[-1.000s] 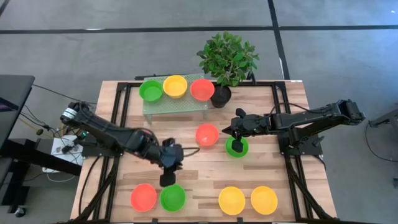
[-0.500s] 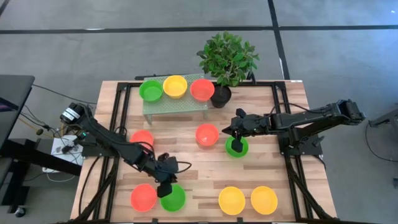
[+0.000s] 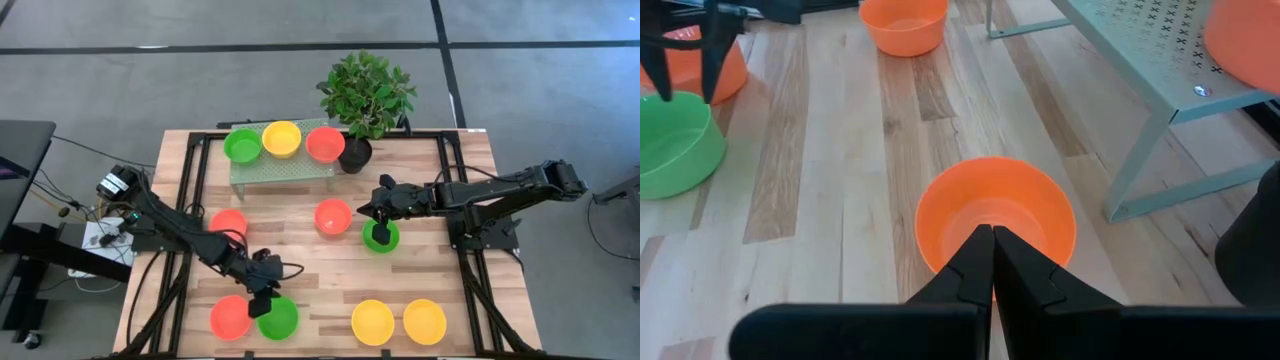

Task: Pick & Place Mini bowls
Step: Stack the green bowl on top of the green bowl on the shelf

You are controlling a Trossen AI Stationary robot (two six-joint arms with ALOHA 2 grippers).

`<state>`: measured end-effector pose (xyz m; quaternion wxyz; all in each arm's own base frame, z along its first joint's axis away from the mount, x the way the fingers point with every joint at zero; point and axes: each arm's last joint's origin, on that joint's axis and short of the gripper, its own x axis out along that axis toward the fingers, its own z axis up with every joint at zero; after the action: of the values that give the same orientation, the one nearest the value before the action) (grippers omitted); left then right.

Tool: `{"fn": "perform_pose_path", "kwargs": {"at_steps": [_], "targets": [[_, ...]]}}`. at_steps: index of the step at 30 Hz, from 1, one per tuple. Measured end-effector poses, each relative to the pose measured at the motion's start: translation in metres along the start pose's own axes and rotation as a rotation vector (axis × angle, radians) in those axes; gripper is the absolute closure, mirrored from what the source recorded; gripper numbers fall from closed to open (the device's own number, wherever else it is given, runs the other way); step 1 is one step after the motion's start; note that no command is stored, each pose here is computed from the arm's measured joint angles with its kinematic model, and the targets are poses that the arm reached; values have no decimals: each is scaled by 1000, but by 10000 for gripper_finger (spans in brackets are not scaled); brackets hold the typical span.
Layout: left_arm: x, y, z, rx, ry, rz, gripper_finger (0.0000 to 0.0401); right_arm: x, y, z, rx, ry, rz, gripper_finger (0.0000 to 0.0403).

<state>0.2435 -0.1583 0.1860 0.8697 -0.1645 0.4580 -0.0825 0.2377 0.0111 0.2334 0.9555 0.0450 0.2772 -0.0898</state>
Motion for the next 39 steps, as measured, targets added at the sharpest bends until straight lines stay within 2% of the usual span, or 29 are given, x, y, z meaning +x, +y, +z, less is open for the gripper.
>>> {"fn": "perform_pose_path", "kwargs": {"at_steps": [4, 18, 22, 25, 29, 35, 39], "targets": [[1, -8, -4, 24, -22, -40, 270, 0, 0, 0, 0, 0, 0, 400], [31, -3, -19, 47, 58, 60, 278, 0, 0, 0, -3, 0, 0, 400], [37, -1, -22, 59, 76, 75, 298, 0, 0, 0, -3, 0, 0, 400], [36, -1, -22, 95, 71, 77, 332, 0, 0, 0, -3, 0, 0, 400], [21, -3, -12, 95, -26, 105, 389, 0, 0, 0, -3, 0, 0, 400], [-31, -2, 11, 49, -264, 145, 393, 0, 0, 0, -3, 0, 0, 400], [-78, 10, 25, 52, -436, 241, 394, 0, 0, 0, -2, 0, 0, 400]]}}
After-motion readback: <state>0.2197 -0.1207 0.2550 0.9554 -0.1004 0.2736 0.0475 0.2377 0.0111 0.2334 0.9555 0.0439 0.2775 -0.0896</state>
